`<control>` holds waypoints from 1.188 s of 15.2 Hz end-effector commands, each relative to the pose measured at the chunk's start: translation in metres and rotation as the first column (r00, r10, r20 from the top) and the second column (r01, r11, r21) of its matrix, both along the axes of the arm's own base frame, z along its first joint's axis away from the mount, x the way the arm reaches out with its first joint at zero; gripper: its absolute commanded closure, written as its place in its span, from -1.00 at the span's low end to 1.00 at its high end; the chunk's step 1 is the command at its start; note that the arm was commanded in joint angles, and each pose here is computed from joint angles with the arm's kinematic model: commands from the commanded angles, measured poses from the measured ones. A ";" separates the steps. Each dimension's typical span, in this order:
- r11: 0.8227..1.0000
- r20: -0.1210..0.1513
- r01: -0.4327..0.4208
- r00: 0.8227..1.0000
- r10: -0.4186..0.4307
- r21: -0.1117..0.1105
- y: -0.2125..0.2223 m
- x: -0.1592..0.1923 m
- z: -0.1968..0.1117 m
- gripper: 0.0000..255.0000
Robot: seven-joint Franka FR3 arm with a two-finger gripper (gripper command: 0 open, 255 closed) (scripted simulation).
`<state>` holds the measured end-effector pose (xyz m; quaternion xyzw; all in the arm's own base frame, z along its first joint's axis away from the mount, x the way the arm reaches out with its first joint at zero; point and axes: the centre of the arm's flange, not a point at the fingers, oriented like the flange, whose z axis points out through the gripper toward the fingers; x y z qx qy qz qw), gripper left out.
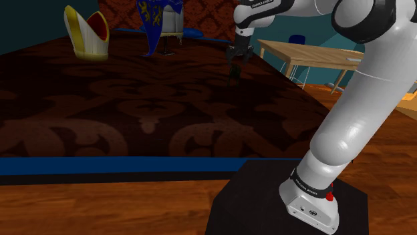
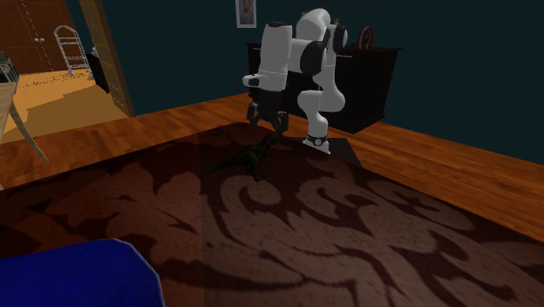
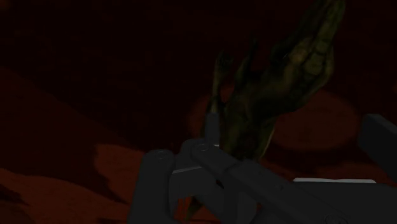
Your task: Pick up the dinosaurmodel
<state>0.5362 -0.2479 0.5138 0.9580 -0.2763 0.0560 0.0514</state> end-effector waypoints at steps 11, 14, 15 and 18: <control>0.997 0.009 0.074 0.997 -0.073 -0.016 -0.036 0.016 -0.046 -1.00; 0.997 0.009 0.074 0.997 -0.073 -0.016 -0.036 0.017 -0.046 1.00; 0.997 0.009 0.073 0.997 -0.073 -0.016 -0.036 0.017 -0.046 1.00; 0.997 0.009 0.074 0.997 -0.073 -0.016 -0.037 0.016 -0.047 1.00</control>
